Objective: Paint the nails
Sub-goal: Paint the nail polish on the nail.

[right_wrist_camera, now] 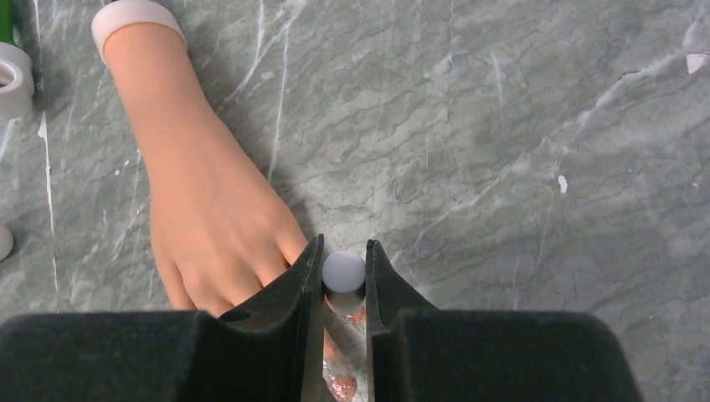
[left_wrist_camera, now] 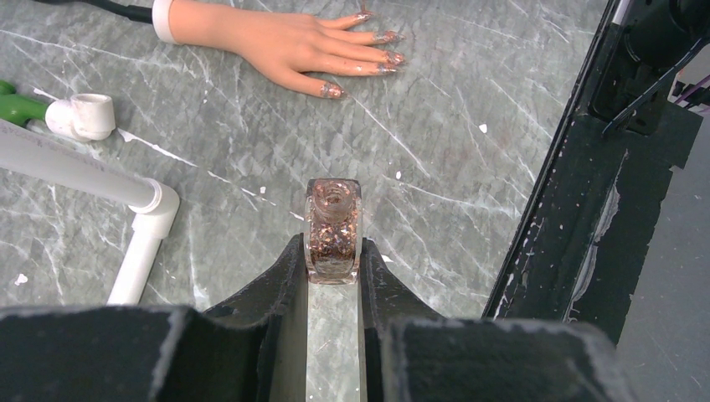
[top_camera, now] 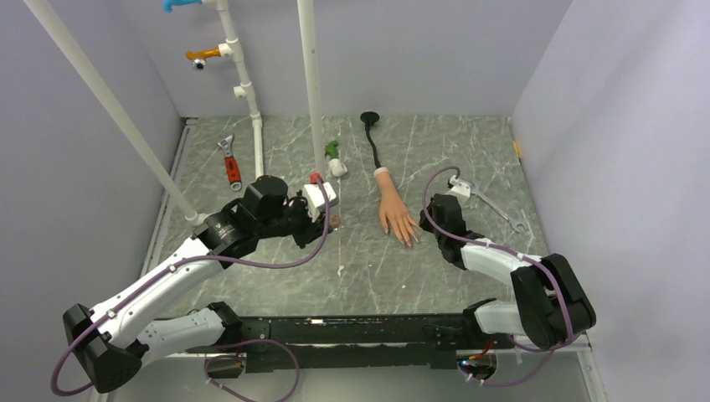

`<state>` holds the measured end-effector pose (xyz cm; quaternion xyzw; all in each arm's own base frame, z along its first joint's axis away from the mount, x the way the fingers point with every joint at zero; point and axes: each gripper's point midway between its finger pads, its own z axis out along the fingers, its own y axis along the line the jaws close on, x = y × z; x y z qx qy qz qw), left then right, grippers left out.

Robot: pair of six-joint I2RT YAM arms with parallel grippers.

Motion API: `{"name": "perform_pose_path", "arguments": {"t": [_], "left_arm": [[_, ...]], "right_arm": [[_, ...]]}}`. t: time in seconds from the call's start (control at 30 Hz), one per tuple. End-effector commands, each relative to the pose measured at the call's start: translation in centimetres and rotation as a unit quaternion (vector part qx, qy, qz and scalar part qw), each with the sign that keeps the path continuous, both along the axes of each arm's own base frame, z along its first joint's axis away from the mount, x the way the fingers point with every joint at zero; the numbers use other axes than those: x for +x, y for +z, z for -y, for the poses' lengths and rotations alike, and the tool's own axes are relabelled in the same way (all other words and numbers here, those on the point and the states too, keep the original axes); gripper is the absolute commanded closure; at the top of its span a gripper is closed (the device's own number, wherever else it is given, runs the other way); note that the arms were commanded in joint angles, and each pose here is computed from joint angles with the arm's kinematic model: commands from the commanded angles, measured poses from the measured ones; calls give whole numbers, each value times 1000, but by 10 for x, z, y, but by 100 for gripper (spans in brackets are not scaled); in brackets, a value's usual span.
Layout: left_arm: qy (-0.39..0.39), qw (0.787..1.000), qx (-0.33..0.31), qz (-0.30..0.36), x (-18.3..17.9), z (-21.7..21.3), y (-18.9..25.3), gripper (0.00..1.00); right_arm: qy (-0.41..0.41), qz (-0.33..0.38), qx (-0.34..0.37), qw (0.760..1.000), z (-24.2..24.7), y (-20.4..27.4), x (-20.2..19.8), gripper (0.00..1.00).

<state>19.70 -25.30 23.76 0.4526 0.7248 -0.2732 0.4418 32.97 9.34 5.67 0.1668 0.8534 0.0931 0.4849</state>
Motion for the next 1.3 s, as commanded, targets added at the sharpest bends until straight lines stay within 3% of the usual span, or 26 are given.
{"name": "perform_pose_path", "arguments": {"t": [0.0, 0.83, 1.27], "left_arm": [[-4, 999, -29, 41, 2, 2, 34, 100], [-3, 999, -29, 41, 1, 2, 34, 100], [-5, 998, -38, 50, -2, 0, 41, 100]], "right_arm": [[-8, 23, 7, 1000, 0, 12, 8, 100], [-17, 6, -3, 1000, 13, -3, -16, 100], [-23, 26, -10, 999, 17, 17, -11, 100]]}}
